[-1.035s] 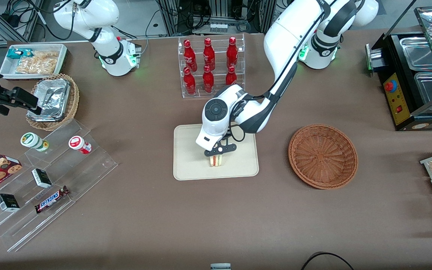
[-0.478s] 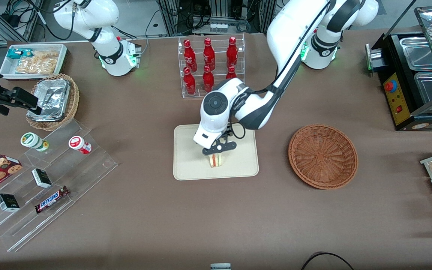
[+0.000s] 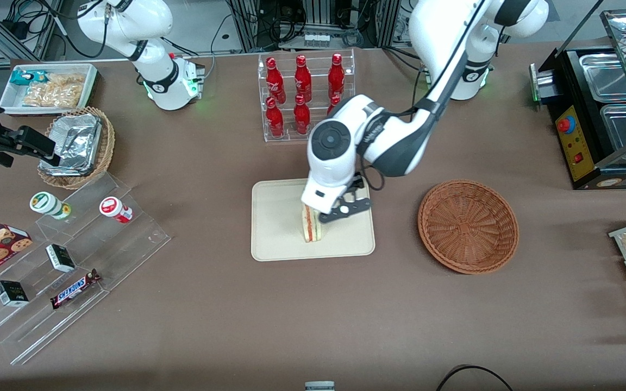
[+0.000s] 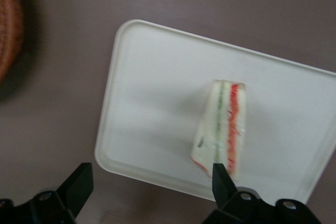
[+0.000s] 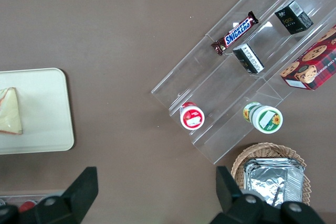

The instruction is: Place sandwich from basket to tray

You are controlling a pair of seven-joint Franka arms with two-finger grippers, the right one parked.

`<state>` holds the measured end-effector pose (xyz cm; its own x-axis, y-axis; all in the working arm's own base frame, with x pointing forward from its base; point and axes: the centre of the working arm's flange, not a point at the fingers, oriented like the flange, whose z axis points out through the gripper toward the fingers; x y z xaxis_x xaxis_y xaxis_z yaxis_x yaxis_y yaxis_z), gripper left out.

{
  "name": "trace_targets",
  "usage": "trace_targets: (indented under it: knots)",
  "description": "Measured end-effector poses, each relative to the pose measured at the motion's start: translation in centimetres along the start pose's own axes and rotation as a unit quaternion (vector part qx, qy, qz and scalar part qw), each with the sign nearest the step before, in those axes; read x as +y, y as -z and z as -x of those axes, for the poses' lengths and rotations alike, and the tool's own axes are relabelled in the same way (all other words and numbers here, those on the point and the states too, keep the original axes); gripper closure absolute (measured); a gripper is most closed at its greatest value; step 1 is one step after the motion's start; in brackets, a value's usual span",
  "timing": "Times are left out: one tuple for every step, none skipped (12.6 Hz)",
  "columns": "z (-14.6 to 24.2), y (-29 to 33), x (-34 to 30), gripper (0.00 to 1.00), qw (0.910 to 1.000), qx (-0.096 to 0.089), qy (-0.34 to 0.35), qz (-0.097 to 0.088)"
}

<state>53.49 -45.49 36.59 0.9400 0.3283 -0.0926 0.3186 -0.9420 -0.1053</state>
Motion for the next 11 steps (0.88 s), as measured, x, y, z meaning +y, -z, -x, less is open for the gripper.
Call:
trace_targets:
  knots:
    - [-1.2, 0.5, -1.6, 0.0, 0.9997, -0.009, 0.014, -0.016]
    - [-2.7, 1.1, -3.3, 0.0, 0.9991, -0.017, 0.028, -0.026]
    - [-4.1, 1.7, -4.8, 0.0, 0.9987, -0.021, 0.038, -0.028]
    - [-5.4, 2.1, -6.3, 0.0, 0.9986, -0.025, 0.037, -0.029]
    - [-6.5, 2.3, -8.0, 0.0, 0.9987, -0.03, 0.027, -0.03]
    - [-7.6, 2.5, -9.8, 0.0, 0.9988, -0.035, 0.017, -0.031]
    - [-8.5, 2.7, -11.8, 0.0, 0.9988, -0.039, 0.006, -0.031]
    - [-9.4, 3.1, -13.7, 0.0, 0.9987, -0.042, -0.005, -0.029]
    - [-10.0, 3.6, -15.6, 0.0, 0.9984, -0.046, -0.019, -0.027]
    - [-10.4, 4.1, -17.5, 0.0, 0.9979, -0.049, -0.036, -0.025]
    - [-10.5, 4.6, -19.2, 0.0, 0.997, -0.052, -0.052, -0.024]
